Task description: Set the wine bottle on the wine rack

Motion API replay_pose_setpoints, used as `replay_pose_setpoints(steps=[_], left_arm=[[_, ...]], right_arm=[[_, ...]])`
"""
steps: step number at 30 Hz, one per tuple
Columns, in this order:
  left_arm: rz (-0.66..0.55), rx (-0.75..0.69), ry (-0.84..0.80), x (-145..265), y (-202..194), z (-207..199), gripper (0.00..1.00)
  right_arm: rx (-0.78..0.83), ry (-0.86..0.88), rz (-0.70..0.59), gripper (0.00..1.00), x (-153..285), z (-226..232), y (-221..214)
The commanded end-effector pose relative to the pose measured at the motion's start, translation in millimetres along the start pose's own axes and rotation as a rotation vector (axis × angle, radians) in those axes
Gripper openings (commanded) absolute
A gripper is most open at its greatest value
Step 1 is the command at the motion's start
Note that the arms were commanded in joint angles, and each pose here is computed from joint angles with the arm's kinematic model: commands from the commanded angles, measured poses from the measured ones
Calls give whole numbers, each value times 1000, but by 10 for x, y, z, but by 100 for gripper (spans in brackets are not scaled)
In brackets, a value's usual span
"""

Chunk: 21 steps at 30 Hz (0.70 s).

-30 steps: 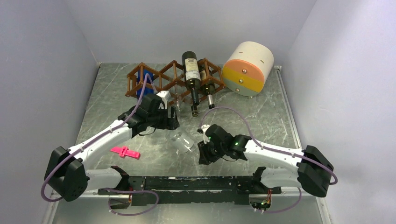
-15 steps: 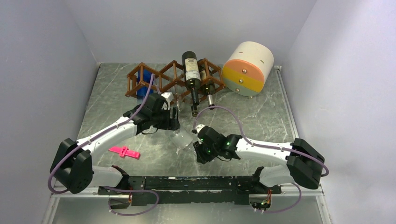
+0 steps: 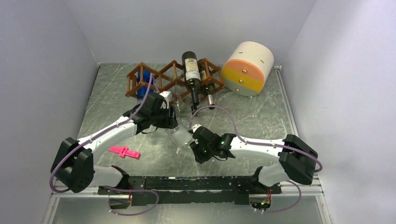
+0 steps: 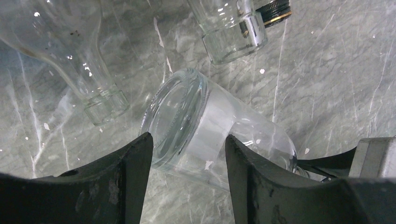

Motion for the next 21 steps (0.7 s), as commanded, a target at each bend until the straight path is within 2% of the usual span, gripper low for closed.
replay_pose_setpoints(steps=[1, 21], left_arm=[[65, 3, -29, -42, -136, -1, 59], [91, 0, -22, -71, -211, 36, 50]], right_arm=[[15, -78, -62, 42, -96, -65, 137], [30, -96, -132, 48, -333, -37, 323]])
Point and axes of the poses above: each gripper's point midway between its finger pads, its own x axis back along the fingers, its own z axis along the line the jaws close on, y = z × x, the point moved 8 cm from there along x, back along the fingers, and after that the axes turned 3 degrees about x, right-handed, at the moved point
